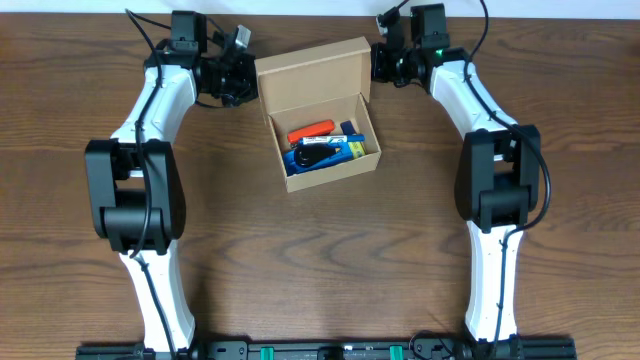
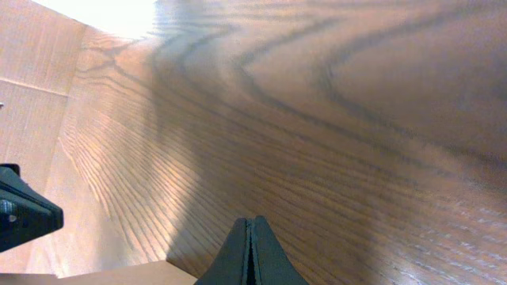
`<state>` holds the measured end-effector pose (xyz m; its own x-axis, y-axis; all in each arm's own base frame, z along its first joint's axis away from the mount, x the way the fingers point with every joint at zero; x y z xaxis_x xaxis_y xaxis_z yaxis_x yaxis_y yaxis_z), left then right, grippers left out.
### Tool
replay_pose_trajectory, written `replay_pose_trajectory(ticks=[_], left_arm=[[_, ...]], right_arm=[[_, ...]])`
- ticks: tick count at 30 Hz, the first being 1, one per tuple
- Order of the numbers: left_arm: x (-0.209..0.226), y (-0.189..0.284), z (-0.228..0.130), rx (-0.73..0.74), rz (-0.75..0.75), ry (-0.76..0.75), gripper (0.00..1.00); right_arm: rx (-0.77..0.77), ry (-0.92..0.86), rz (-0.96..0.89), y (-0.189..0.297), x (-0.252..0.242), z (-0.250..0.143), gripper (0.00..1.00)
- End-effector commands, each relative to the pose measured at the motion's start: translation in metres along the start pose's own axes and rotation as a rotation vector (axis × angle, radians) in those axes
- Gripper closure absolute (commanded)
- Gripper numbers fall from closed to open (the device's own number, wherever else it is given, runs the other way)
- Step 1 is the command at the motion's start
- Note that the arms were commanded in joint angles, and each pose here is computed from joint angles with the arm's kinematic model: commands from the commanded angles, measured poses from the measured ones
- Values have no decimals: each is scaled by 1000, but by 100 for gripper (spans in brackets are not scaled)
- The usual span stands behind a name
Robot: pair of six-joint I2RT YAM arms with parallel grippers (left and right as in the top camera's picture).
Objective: Pack container
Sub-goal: 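Fold the lid over the box with both grippers toward the near side, then press the closed lid down and square the box with both grippers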
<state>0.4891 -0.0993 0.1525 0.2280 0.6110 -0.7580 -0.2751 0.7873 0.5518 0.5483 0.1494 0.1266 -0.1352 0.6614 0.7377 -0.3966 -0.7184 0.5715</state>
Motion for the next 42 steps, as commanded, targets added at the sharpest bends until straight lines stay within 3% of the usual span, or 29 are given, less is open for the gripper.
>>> replay_pose_trajectory(ticks=[1, 6, 13, 20, 28, 42], left_arm=[[-32, 24, 10, -49, 10, -108, 94], [-53, 48, 5, -55, 98, -175, 94], [-88, 59, -22, 37, 167, -278, 95], [-103, 44, -61, 219, 272, -294, 94], [-125, 64, -75, 238, 293, -298, 94], [-118, 18, -116, 354, 308, -308, 94]], right_arm=[[-81, 146, 7, 35, 40, 17, 98], [-92, 241, -20, 63, 67, 17, 98], [18, 342, -141, 88, 87, -13, 99], [146, 331, -339, 99, 84, -44, 99], [140, 340, -385, 134, 107, -54, 98], [373, 261, -431, 104, 76, -113, 99]])
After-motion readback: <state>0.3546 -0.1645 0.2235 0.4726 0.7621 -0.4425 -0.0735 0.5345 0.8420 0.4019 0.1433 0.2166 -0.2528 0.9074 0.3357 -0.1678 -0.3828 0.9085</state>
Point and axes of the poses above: each gripper's point midway between its finger pads, its own y axis back along the fingers, its own x axis along the line the jaws close on, z = x × y, the point moved 7 cm from there along y, back along the fingers, and after that the axes turned 9 degrees about -y, right-handed, at the moved point
